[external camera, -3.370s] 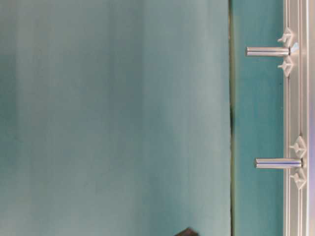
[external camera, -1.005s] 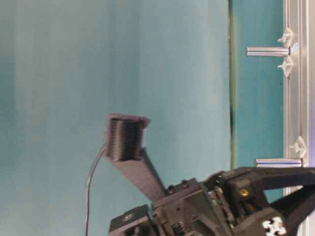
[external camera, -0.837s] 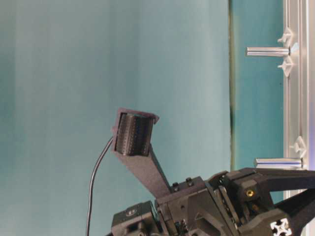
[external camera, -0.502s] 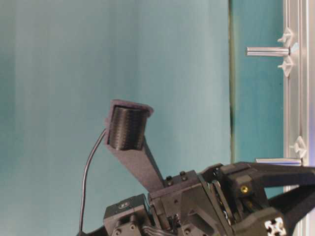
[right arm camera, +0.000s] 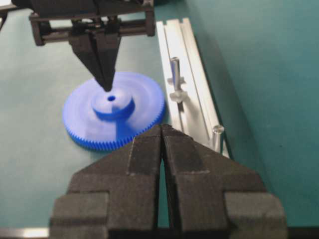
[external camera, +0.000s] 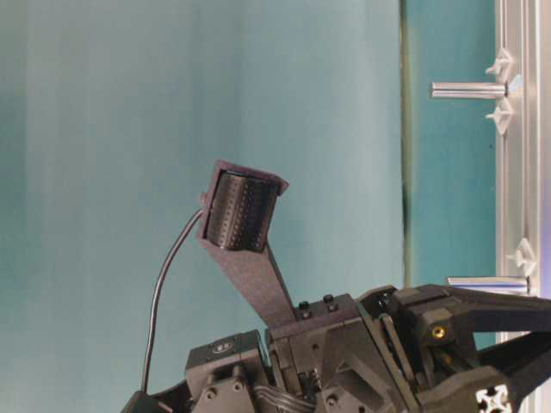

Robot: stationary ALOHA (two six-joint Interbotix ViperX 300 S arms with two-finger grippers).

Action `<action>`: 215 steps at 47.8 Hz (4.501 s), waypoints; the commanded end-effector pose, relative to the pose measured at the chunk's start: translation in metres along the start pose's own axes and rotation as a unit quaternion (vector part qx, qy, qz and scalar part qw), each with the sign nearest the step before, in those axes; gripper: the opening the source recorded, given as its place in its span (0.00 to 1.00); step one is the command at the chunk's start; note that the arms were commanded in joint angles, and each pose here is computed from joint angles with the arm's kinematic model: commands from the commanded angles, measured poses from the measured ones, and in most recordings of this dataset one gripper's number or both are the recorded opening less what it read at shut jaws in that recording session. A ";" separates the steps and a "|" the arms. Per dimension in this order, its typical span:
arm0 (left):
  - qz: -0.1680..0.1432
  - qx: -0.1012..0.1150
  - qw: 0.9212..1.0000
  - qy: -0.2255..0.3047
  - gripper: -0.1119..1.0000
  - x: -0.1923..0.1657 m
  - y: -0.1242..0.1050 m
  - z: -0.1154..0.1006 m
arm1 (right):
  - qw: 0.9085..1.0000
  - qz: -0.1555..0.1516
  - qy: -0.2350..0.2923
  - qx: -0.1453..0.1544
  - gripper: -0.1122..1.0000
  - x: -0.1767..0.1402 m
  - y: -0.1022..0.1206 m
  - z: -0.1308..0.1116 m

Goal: Insert the large gear onto the shaft.

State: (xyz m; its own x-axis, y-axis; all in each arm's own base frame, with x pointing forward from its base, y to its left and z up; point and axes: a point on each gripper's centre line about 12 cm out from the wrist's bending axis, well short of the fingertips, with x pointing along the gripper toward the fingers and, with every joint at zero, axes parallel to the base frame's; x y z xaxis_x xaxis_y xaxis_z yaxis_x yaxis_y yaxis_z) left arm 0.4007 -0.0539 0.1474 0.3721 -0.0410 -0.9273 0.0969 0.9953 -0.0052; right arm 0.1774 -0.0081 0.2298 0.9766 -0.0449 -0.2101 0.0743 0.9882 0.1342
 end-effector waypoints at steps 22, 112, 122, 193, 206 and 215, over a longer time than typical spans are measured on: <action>-0.001 0.005 1.000 -0.025 0.78 -0.011 -0.002 0.014 | 1.000 -0.001 -0.006 0.006 0.16 0.001 0.000 0.003; 0.004 -0.061 0.998 0.017 0.95 0.029 0.003 0.000 | 0.999 0.000 -0.008 0.033 0.16 -0.003 -0.001 -0.003; 0.005 -0.056 0.998 0.026 0.95 0.030 0.003 -0.002 | 0.999 0.001 -0.015 0.033 0.16 -0.005 -0.001 -0.001; 0.011 -0.051 0.996 0.067 0.79 -0.017 0.003 0.028 | 0.999 0.002 -0.024 0.033 0.16 -0.008 0.000 0.001; 0.009 -0.029 0.998 0.058 0.79 -0.049 0.003 0.055 | 0.999 0.002 -0.024 0.033 0.16 -0.009 0.000 0.001; 0.014 -0.010 0.997 0.072 0.79 -0.078 0.016 0.072 | 0.999 0.002 -0.024 0.033 0.16 -0.009 0.000 0.001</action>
State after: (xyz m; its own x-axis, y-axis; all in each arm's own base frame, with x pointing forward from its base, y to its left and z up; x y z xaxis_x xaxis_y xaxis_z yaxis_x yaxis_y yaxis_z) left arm 0.4359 -0.0496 0.2034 0.1614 -0.0010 -0.9869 0.0736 0.9972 0.0110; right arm 0.1670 -0.0079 0.2282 0.9836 -0.0468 -0.1740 0.0800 0.9787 0.1889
